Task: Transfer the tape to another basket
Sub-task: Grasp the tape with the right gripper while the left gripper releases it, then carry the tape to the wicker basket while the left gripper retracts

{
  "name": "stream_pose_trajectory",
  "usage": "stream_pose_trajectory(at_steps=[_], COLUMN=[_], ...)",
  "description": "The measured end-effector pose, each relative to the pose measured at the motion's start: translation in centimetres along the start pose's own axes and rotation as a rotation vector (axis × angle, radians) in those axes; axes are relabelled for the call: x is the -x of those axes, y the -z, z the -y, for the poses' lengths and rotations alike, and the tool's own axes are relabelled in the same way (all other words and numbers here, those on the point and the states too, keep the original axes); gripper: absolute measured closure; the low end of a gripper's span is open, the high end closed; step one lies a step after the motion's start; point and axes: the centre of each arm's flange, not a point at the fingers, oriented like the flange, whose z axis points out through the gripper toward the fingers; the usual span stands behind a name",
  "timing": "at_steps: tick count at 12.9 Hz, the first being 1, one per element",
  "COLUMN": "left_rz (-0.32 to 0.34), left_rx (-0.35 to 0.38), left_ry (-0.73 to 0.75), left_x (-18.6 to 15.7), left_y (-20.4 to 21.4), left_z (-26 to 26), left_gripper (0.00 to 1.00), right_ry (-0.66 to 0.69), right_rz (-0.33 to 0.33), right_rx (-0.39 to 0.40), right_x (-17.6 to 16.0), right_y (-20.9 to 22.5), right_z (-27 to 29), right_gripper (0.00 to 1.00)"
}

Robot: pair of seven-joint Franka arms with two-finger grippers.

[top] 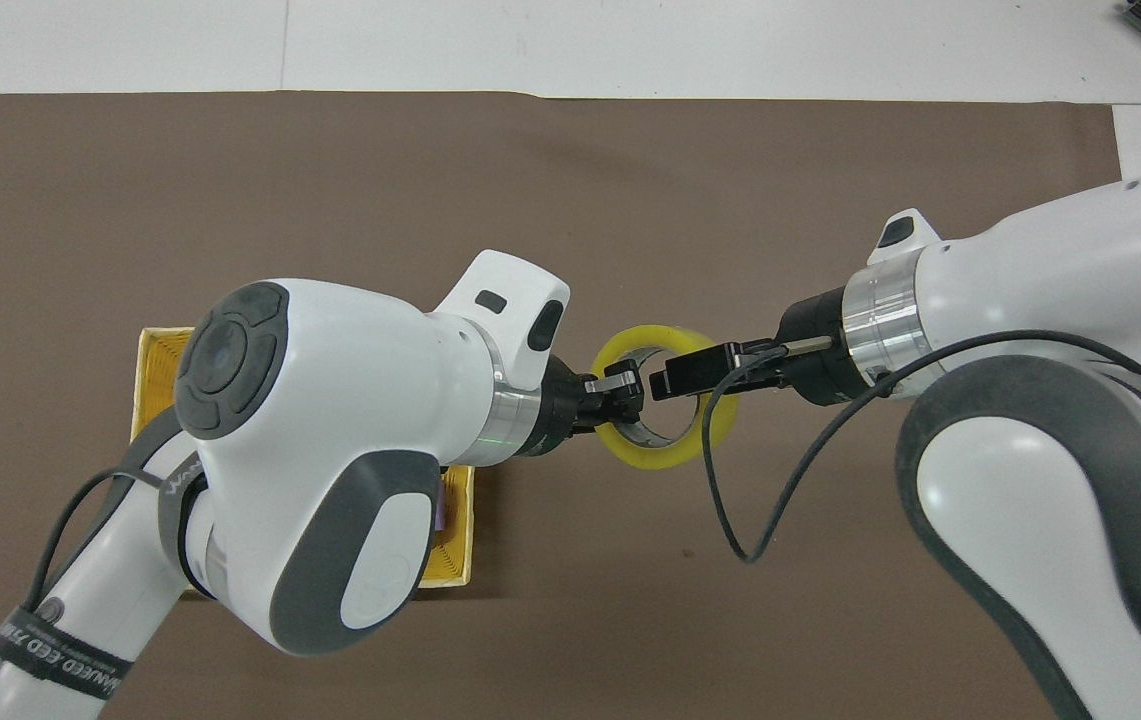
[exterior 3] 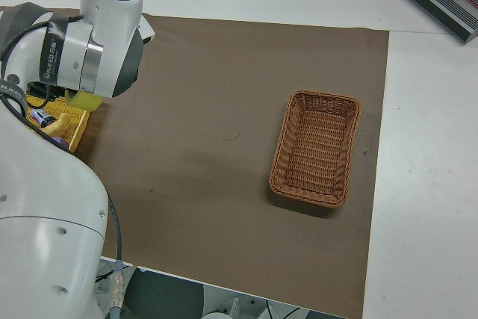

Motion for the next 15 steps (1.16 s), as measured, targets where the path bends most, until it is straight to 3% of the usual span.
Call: stream_pose_trajectory(at_steps=[3, 5, 9, 12, 15], left_rz=[-0.005, -0.033, -0.035, -0.038, -0.048], left_rx=[0.011, 0.033, 0.099, 0.144, 0.119], left_ry=[0.001, 0.008, 0.071, 0.138, 0.181], left_x=[0.0, -0.6, -1.7, -3.6, -6.0], left_y=[0.0, 0.8, 2.9, 4.5, 5.9], left_z=[-0.2, -0.3, -0.2, 1.1, 3.5], left_gripper=[0.74, 0.54, 0.04, 0.0, 0.0], right_ry=[-0.013, -0.027, -0.034, -0.049, -0.088], right_rz=[0.004, 0.009, 0.012, 0.0, 0.001], right_rx=[0.0, 0.002, 0.002, 0.002, -0.005], right_x=[0.0, 0.1, 0.1, -0.1, -0.1], right_y=[-0.2, -0.4, -0.4, 0.3, 2.8], right_z=[0.0, -0.7, -1.1, -1.9, -4.4], right_gripper=[0.83, 0.99, 1.0, 1.0, 1.0])
